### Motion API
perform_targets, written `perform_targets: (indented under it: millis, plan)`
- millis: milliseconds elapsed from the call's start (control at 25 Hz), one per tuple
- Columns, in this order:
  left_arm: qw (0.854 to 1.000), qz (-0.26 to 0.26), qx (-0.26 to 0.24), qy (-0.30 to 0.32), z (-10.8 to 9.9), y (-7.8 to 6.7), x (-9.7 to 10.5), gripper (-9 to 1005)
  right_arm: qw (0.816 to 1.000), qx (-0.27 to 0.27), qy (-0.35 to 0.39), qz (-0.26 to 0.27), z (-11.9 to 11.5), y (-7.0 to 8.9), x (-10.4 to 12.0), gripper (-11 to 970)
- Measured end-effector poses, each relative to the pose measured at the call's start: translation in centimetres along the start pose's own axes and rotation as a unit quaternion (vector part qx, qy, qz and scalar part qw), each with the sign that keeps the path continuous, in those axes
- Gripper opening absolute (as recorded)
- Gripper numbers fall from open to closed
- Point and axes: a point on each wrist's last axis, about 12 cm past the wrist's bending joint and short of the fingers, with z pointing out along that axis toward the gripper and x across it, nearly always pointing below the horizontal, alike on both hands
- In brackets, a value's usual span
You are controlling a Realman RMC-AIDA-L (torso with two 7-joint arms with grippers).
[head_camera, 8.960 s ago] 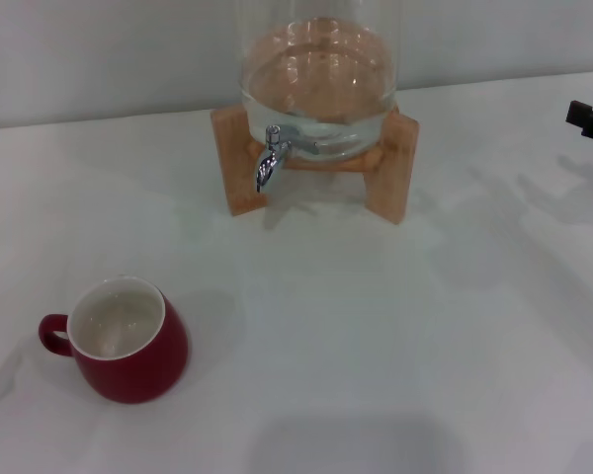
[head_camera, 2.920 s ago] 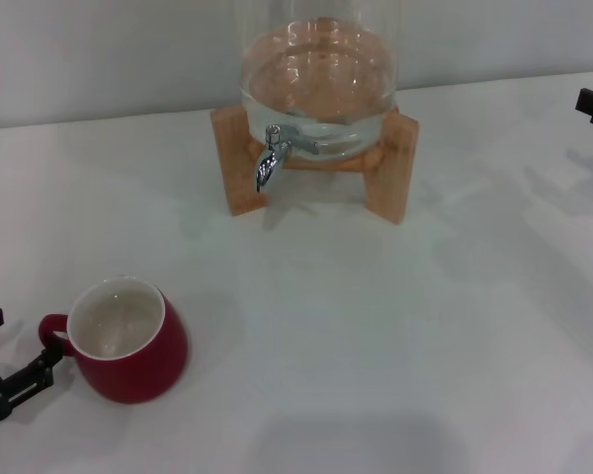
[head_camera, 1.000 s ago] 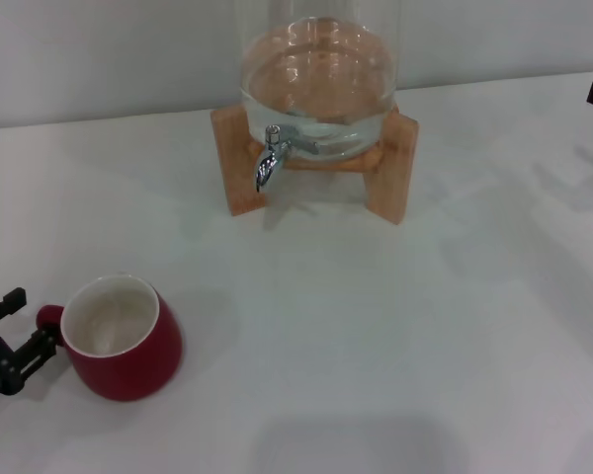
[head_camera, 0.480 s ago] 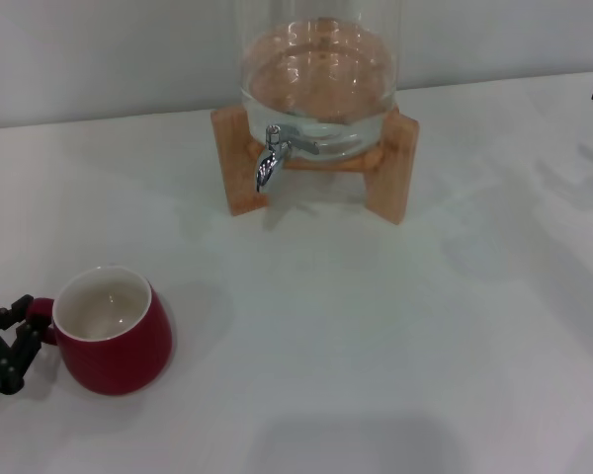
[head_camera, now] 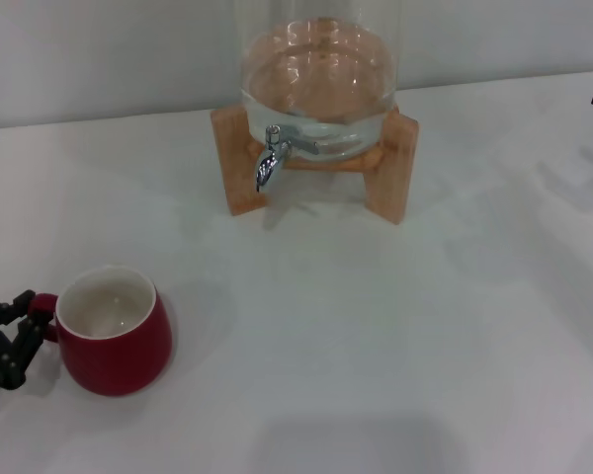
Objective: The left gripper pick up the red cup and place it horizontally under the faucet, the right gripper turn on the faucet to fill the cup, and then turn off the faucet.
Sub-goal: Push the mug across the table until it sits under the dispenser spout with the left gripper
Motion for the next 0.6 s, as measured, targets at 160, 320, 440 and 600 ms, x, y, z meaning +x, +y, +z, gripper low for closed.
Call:
perform_targets:
  millis: [160,320,440,600]
  plan:
    - [1.0,0.003,0.003,-0.005,0.4,0.2,-0.5,176,1.0,0.002,-0.001,0.0,-0.1,-0.1,0.1,795]
    - [1.0,0.011,0.003,-0.01,0.7,0.5,-1.1,176,1.0,0.004,-0.002,0.003,-0.2,-0.2,0.2,795]
    - [1.0,0.016,0.003,-0.012,1.0,0.7,-1.5,176,1.0,0.003,-0.002,0.003,-0.2,-0.2,0.2,795]
    - [1.0,0.02,0.006,-0.013,1.2,0.8,-1.7,176,1.0,0.003,-0.002,0.003,-0.2,-0.2,0.2,795]
